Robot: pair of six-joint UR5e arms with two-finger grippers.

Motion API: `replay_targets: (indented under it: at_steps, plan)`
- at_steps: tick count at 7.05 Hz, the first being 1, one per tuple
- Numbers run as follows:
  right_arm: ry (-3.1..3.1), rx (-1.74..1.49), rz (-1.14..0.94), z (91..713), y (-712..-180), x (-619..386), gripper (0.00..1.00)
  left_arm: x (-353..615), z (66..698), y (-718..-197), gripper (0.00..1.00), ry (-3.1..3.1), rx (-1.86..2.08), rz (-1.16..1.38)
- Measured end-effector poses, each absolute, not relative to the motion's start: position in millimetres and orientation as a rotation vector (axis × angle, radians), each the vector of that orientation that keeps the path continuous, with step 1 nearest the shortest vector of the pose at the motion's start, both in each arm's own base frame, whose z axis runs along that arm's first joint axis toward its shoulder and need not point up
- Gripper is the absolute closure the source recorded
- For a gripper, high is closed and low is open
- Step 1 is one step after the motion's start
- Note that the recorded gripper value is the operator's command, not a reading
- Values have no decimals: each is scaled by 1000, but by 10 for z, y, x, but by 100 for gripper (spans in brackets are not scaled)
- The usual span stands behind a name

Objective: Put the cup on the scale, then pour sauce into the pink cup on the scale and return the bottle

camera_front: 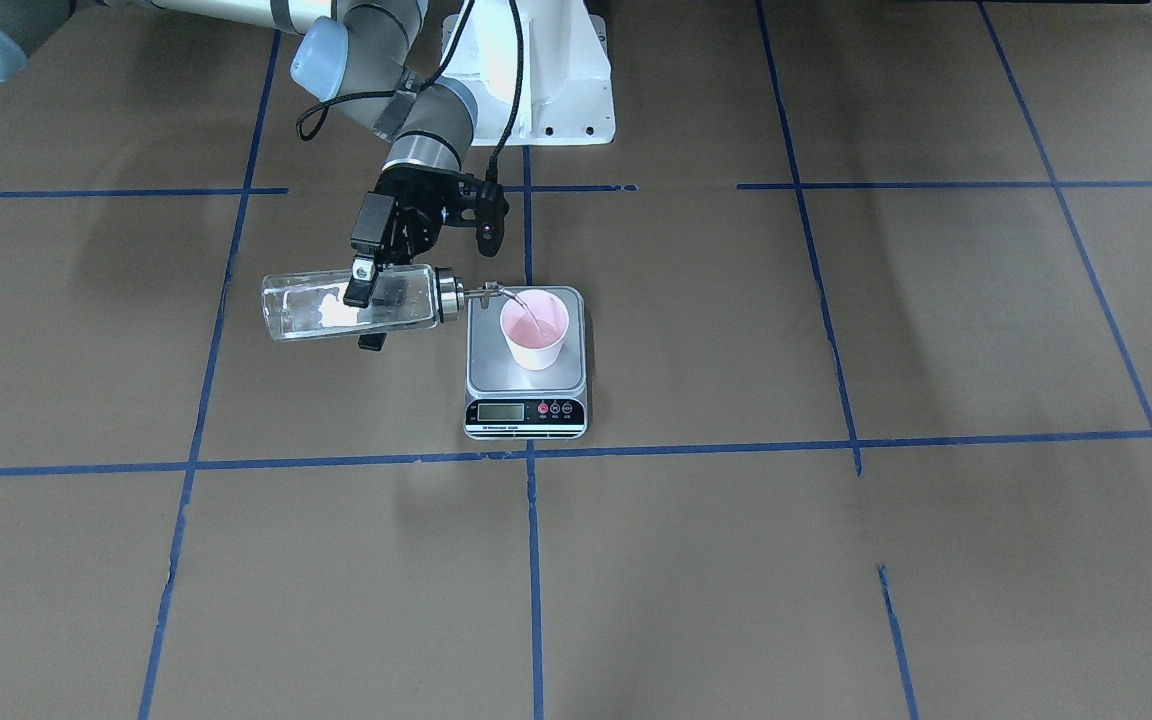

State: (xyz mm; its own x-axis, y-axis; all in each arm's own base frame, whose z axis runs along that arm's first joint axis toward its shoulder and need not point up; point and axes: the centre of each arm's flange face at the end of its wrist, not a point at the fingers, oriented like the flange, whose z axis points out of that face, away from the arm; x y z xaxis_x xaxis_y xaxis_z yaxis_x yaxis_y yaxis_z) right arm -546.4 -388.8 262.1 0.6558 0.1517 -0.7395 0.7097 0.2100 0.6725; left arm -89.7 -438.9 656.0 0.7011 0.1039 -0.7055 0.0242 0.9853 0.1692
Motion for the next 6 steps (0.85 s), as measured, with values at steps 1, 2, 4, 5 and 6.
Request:
replay_targets:
  at_steps: [1,2,4,5,6]
  plan:
    - [813,1334,-452,2617,-3889,-5462,100,-899,6561,-4389,0,794,170,44]
    - [814,1336,-451,2615,-3890,-5461,100,-899,6559,-4391,0,794,171,44]
    - [808,1340,-444,2614,-3889,-5459,100,-898,6551,-4393,0,794,172,45]
    - [798,1344,-434,2635,-3886,-5454,100,-899,6545,-4394,0,793,174,46]
    - [781,1351,-418,2697,-3880,-5439,100,-899,6541,-4394,0,793,175,46]
